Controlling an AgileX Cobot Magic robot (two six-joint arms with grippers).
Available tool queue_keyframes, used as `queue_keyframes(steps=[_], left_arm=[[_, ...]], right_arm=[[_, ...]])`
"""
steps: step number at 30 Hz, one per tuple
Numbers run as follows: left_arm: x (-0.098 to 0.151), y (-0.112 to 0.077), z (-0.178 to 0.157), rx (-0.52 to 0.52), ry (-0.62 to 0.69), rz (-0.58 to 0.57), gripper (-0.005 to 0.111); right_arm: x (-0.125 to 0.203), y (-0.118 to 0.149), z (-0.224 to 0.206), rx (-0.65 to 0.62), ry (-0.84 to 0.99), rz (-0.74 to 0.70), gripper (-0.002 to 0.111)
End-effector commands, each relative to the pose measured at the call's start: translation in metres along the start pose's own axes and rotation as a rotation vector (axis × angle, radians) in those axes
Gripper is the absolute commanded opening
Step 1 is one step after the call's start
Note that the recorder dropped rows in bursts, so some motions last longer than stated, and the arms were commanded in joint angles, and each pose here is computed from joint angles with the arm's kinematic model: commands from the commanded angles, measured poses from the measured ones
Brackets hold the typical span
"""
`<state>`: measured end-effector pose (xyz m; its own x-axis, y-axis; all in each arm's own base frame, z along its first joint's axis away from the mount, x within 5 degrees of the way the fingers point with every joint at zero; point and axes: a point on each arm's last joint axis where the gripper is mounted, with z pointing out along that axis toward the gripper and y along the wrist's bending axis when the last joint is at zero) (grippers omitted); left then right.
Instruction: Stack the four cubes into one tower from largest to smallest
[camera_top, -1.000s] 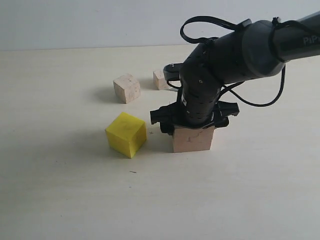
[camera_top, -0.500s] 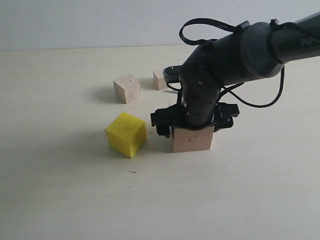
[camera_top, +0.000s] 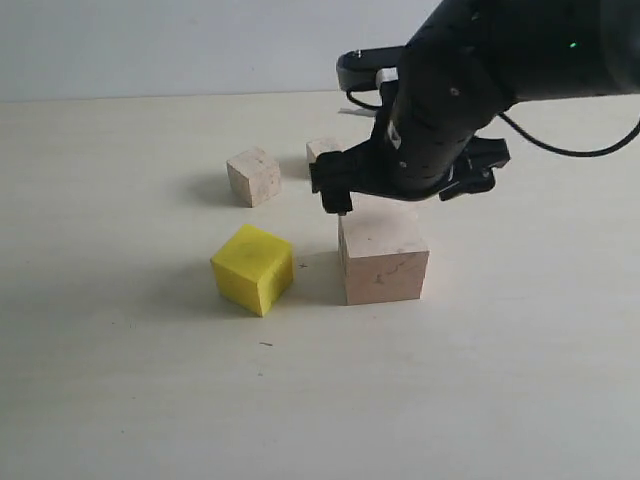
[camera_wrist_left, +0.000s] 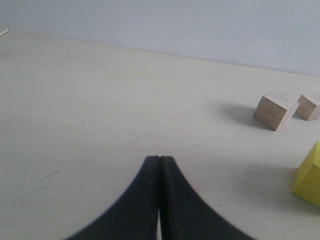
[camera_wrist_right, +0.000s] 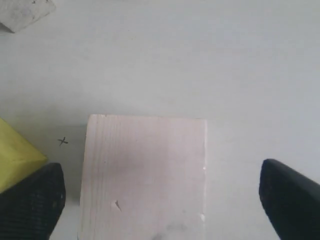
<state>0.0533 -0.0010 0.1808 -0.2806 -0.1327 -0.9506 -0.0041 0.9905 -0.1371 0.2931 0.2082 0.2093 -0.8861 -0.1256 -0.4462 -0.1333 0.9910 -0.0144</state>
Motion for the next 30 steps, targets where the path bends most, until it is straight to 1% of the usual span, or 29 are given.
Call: queue_keyframes(steps=[1,6,10,13,15,16,20,23,27,30], left_arm=[[0.000,0.000,0.000,-0.004,-0.007,0.003,0.000],[0.000,0.000,0.000,-0.004,-0.007,0.003,0.000],[0.000,0.000,0.000,-0.004,-0.007,0.003,0.000],[0.000,0.000,0.000,-0.004,-0.007,0.003,0.000],[0.000,0.000,0.000,-0.004,-0.007,0.003,0.000],[0.000,0.000,0.000,-0.004,-0.007,0.003,0.000],[0.000,0.000,0.000,-0.004,-0.007,0.003,0.000],[0.000,0.000,0.000,-0.004,-0.007,0.003,0.000],[0.000,0.000,0.000,-0.004,-0.007,0.003,0.000],[0.000,0.000,0.000,-0.004,-0.007,0.003,0.000]], right_arm=[[-0.006,-0.011,-0.039,0.002,-0.066,-0.058,0.103],[-0.008,-0.027,-0.086,0.009,-0.149,-0.126,0.103],[-0.005,-0.048,-0.124,0.078,-0.217,-0.180,0.102],[0.000,-0.062,-0.154,0.101,-0.275,-0.213,0.097],[0.004,-0.070,-0.171,0.102,-0.307,-0.235,0.089],[0.007,-0.074,-0.179,0.102,-0.323,-0.245,0.083],[0.019,-0.091,-0.212,0.087,-0.400,-0.237,0.055],[0.034,-0.104,-0.234,0.060,-0.476,-0.220,0.037],[0.056,-0.120,-0.247,0.046,-0.543,-0.209,0.017],[0.074,-0.132,-0.254,0.029,-0.596,-0.202,0.006]])
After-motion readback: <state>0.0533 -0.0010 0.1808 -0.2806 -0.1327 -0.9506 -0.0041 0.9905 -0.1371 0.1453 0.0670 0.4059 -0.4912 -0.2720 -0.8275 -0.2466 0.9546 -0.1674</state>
